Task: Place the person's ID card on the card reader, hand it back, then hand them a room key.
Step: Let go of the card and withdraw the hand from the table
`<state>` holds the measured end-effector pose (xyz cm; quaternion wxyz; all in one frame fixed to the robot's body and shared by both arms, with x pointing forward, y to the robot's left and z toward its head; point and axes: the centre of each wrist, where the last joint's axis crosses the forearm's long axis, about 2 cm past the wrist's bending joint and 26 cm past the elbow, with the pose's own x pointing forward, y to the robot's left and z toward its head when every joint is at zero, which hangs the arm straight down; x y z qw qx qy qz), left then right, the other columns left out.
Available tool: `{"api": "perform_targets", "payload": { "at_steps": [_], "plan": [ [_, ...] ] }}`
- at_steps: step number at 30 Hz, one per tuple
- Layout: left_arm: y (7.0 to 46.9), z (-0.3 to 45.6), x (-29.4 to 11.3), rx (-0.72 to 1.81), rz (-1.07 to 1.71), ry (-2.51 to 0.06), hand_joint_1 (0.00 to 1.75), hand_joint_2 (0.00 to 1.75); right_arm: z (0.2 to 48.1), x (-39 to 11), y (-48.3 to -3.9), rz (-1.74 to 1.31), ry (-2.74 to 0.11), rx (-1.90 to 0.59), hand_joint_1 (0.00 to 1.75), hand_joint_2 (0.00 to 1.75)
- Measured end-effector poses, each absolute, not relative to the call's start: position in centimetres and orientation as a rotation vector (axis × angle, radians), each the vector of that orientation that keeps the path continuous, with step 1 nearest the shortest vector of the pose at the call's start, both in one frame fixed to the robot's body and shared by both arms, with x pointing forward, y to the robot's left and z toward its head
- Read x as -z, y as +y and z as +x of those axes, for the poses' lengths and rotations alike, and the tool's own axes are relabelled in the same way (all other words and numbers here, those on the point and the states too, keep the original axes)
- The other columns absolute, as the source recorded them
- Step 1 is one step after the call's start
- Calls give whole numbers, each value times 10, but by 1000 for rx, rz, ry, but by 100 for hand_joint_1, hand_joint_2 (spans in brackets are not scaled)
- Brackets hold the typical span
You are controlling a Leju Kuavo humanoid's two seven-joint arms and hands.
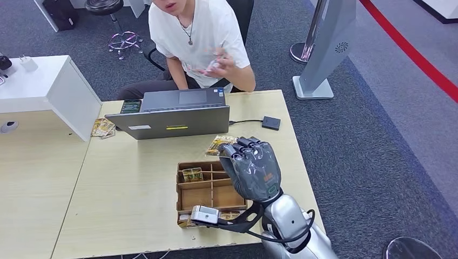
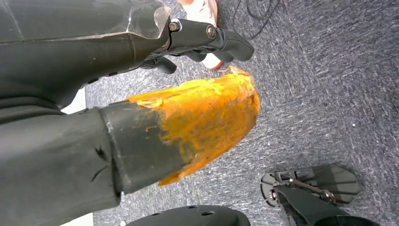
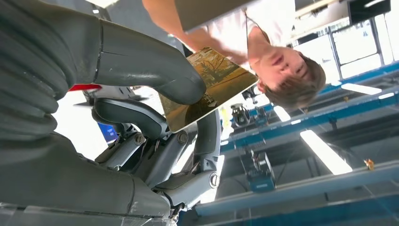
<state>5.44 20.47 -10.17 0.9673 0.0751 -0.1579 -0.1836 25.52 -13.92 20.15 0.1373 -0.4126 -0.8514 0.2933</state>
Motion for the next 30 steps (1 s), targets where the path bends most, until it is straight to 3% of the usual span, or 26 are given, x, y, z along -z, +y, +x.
{"api": "perform_targets", "payload": {
  "at_steps": [21,22,25,26,29,30],
  "plan": [
    [199,58,100,432,146,-338,0,0,306,-200,-122,-1240,-2272,-927,174,175],
    [199,58,100,433,146,-337,0,0,307,-199,-122,-1236,-2252,-937,152,175],
    [199,58,100,433,149,-331,0,0,312,-197,-122,-1222,-2183,-966,22,175],
    [199,58,100,433,150,-329,0,0,313,-196,-122,-1218,-2160,-973,0,175],
    [199,58,100,432,152,-327,0,0,315,-193,-122,-1210,-2107,-986,0,175],
    [199,58,100,432,152,-328,0,0,316,-192,-123,-1208,-2095,-988,0,131]
  ]
}}
